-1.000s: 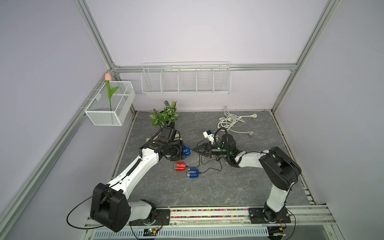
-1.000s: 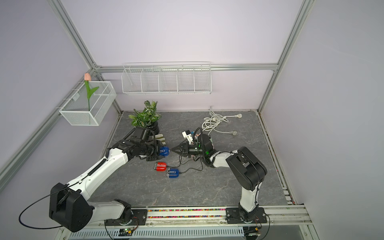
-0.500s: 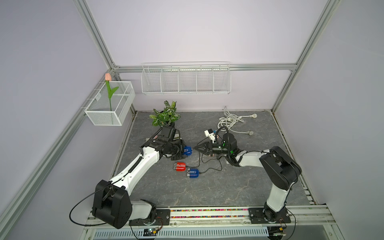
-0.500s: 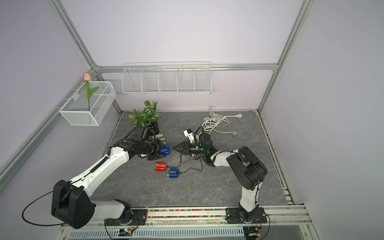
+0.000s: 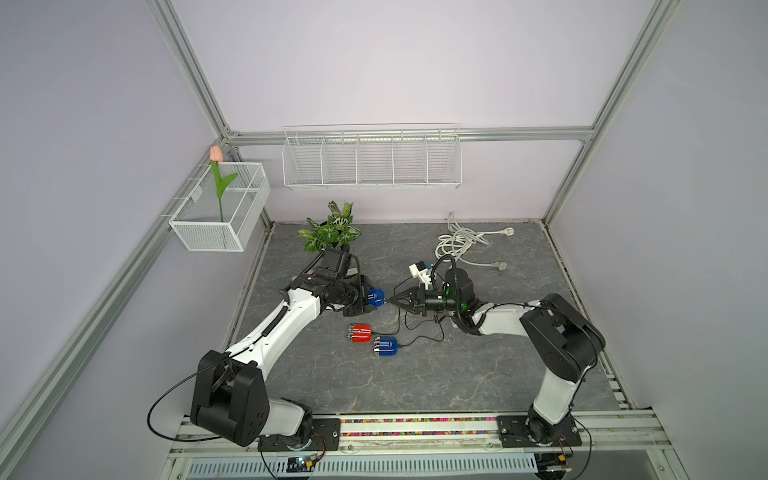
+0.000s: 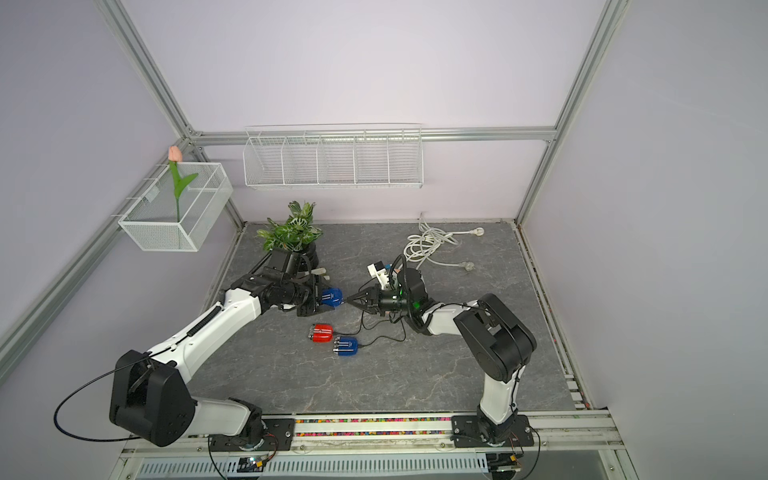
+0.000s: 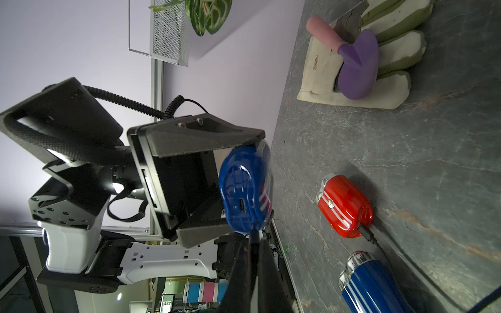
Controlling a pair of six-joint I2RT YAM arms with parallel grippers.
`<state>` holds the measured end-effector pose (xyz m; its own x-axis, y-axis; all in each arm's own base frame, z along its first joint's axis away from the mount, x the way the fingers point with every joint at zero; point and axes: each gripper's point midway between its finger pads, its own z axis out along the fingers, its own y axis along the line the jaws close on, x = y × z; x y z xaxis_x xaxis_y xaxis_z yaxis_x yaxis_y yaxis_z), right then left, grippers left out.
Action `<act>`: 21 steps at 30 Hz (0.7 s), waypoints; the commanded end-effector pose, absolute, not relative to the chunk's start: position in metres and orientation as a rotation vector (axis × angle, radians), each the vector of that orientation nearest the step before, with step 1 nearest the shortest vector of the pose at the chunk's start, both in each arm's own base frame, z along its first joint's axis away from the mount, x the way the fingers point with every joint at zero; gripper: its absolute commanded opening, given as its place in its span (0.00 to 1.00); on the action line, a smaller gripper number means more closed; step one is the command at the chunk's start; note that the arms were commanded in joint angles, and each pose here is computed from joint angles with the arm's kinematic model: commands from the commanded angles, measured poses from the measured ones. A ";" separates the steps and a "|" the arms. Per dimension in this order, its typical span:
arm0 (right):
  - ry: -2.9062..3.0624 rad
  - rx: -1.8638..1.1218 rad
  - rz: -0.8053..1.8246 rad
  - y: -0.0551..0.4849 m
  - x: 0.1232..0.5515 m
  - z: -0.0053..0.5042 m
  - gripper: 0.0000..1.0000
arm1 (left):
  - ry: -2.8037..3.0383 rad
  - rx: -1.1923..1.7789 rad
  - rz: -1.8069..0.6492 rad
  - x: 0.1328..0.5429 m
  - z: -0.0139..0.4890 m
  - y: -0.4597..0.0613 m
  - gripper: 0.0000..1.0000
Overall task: Charge the electric shaver
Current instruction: Insert the charging cable into the electric shaver.
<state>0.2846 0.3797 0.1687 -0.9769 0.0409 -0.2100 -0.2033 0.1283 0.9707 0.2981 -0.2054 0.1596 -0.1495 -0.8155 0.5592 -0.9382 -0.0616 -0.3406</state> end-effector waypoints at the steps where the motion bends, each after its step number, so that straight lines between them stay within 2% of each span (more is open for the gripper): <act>1: 2.132 -0.211 1.924 0.379 0.290 0.196 0.07 | -1.825 1.948 0.998 0.294 0.178 -0.217 0.00; 10: 2.104 -0.249 1.927 0.381 0.291 0.213 0.07 | -1.861 1.932 0.966 0.292 0.175 -0.216 0.00; 21: 2.137 -0.221 1.914 0.377 0.295 0.193 0.07 | -1.867 1.926 0.984 0.293 0.181 -0.216 0.00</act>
<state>0.2939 0.3787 0.1911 -0.9616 0.0630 -0.2670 -0.2574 0.1294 0.9576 0.2930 -0.2081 0.1661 -0.1427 -0.8070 0.5731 -0.9505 -0.0497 -0.3066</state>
